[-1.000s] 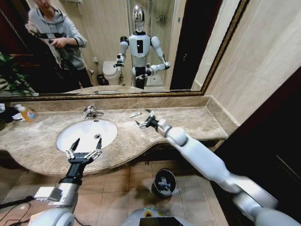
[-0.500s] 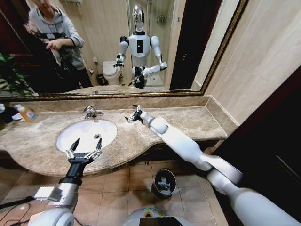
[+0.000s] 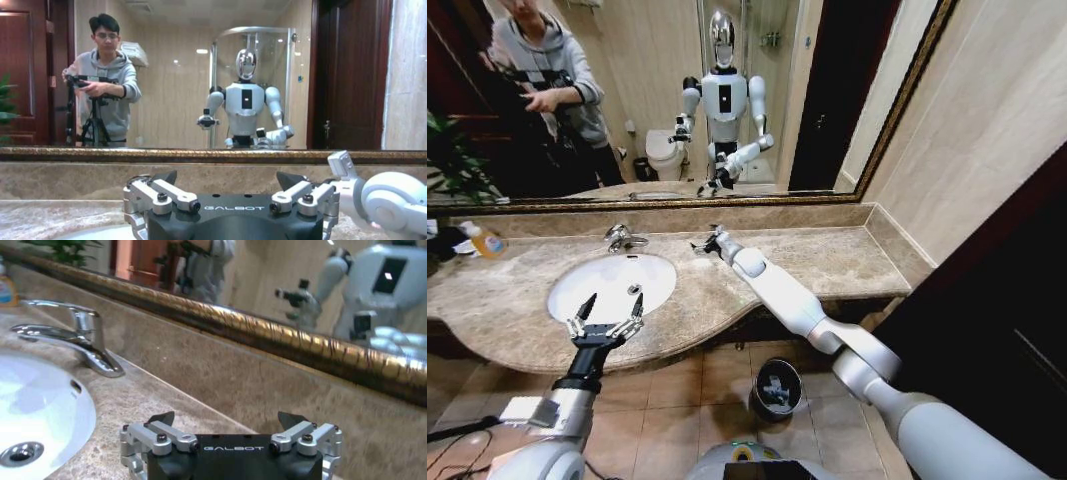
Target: Pick up the trash from the sink and place it in the trash bin.
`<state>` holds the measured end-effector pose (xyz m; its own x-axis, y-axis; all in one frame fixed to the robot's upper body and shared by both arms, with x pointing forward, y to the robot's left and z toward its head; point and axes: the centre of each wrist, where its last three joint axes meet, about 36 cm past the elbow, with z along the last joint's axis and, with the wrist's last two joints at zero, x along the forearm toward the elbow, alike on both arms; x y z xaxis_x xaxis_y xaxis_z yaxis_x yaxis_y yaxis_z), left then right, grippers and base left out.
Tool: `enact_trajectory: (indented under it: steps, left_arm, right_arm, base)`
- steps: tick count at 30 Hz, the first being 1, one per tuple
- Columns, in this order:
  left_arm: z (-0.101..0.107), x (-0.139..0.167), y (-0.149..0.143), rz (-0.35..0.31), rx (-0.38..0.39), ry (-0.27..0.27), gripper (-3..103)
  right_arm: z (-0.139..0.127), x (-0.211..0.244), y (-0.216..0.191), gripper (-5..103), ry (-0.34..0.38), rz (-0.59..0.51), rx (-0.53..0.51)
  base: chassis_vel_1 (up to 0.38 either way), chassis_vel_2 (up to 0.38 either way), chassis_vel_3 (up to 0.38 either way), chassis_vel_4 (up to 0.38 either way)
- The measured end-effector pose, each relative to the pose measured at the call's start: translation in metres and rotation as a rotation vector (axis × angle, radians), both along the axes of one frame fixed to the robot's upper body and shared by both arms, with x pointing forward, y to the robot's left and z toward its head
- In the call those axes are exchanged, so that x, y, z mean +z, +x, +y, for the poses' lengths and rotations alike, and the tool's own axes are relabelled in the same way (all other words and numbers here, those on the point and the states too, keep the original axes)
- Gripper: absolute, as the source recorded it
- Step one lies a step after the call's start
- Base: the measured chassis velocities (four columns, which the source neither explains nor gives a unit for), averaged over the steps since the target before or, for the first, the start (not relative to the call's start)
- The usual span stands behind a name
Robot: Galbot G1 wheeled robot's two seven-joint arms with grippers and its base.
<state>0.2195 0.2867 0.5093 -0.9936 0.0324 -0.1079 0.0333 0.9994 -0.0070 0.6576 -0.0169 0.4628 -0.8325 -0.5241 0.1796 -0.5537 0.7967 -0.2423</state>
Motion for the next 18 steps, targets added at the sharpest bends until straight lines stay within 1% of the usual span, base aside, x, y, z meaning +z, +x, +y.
enact_trajectory:
  steps: [3,8,11,12,15,16,18]
  left_arm:
    - [0.000,0.000,0.000,0.000,0.000,0.000,100]
    - [0.000,0.000,0.000,0.000,0.000,0.000,100]
    - [0.000,0.000,0.000,0.000,0.000,0.000,100]
    - [0.000,0.000,0.000,0.000,0.000,0.000,100]
    - [0.000,0.000,0.000,0.000,0.000,0.000,100]
    - [0.000,0.000,0.000,0.000,0.000,0.000,100]
    - [0.000,0.000,0.000,0.000,0.000,0.000,100]
  right_arm:
    - [0.009,-0.005,0.001,100,0.041,0.032,-0.038]
    - [0.018,-0.012,0.003,100,0.064,0.043,-0.084]
    - [0.010,-0.022,0.011,100,0.052,0.047,-0.140]
    - [0.010,-0.022,0.011,100,0.052,0.047,-0.140]
    - [-0.004,-0.035,0.021,100,0.025,0.050,-0.191]
    - [-0.004,-0.035,0.021,100,0.025,0.050,-0.191]
    - [-0.014,-0.044,0.027,100,0.004,0.055,-0.214]
  base:
    - [0.000,0.000,0.000,0.000]
    - [0.000,0.000,0.000,0.000]
    - [0.000,0.000,0.000,0.000]
    - [0.000,0.000,0.000,0.000]
    - [0.000,0.000,0.000,0.000]
    - [0.000,0.000,0.000,0.000]
    - [0.000,0.000,0.000,0.000]
